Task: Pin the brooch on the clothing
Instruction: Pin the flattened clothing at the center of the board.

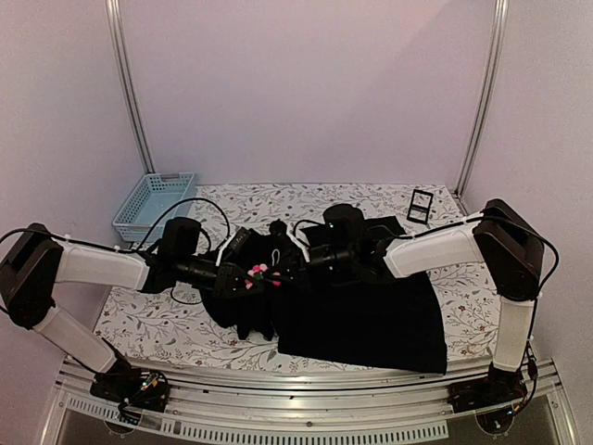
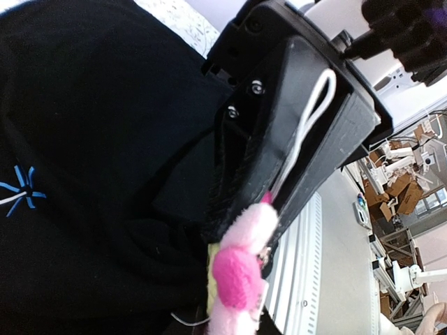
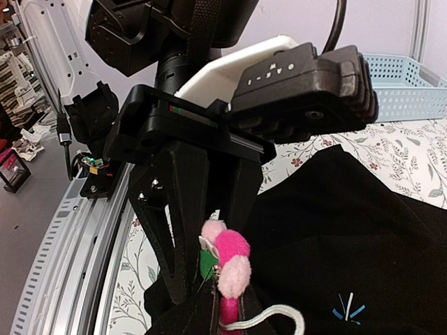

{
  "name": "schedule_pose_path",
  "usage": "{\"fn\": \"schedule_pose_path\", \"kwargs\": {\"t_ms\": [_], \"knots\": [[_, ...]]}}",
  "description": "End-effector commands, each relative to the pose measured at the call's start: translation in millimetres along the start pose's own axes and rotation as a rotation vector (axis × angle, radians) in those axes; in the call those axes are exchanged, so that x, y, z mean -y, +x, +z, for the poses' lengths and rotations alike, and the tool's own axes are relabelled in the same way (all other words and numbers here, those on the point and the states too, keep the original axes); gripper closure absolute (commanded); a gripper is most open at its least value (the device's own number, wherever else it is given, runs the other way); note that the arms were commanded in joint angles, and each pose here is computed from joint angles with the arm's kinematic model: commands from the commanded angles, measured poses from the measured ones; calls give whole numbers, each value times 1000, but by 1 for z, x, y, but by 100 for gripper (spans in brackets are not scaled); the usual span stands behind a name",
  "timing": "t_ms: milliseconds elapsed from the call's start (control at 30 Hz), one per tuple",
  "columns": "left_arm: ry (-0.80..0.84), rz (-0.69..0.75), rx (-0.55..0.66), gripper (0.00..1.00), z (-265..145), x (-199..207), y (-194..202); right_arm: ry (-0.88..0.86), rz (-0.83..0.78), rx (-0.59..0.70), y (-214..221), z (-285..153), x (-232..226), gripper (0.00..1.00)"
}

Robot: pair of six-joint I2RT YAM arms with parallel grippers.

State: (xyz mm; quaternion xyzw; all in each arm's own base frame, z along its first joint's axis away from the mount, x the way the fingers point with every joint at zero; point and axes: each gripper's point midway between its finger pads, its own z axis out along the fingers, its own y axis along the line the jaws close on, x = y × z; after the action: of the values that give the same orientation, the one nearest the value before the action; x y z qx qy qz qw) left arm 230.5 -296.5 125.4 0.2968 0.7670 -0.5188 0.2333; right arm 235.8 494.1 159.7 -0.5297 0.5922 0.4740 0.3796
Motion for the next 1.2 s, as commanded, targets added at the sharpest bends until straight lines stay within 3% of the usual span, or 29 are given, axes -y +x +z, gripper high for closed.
{"fn": "schedule_pose_path", "kwargs": {"t_ms": [0,200,300,367,500,833,933,1167], "knots": [[-118,31,110,83,-5,-24,-37,-226,-100,53,-29,14,-75,100],[-117,43,109,82,-5,-24,-38,-221,-97,54,-28,14,-74,100],[-111,46,103,94,-6,-23,-36,-219,-86,55,-27,13,-75,100],[-98,47,97,95,-7,-21,-34,-215,-76,59,-26,12,-74,100],[-75,73,94,85,-8,-15,-30,-199,-27,72,-21,5,-66,100],[-15,54,120,84,-7,-6,-35,-207,0,76,-20,6,-65,100],[-21,62,129,75,-7,-7,-37,-208,17,69,-16,8,-64,100],[-46,45,135,77,-8,-11,-36,-183,58,55,-7,8,-58,100]]}}
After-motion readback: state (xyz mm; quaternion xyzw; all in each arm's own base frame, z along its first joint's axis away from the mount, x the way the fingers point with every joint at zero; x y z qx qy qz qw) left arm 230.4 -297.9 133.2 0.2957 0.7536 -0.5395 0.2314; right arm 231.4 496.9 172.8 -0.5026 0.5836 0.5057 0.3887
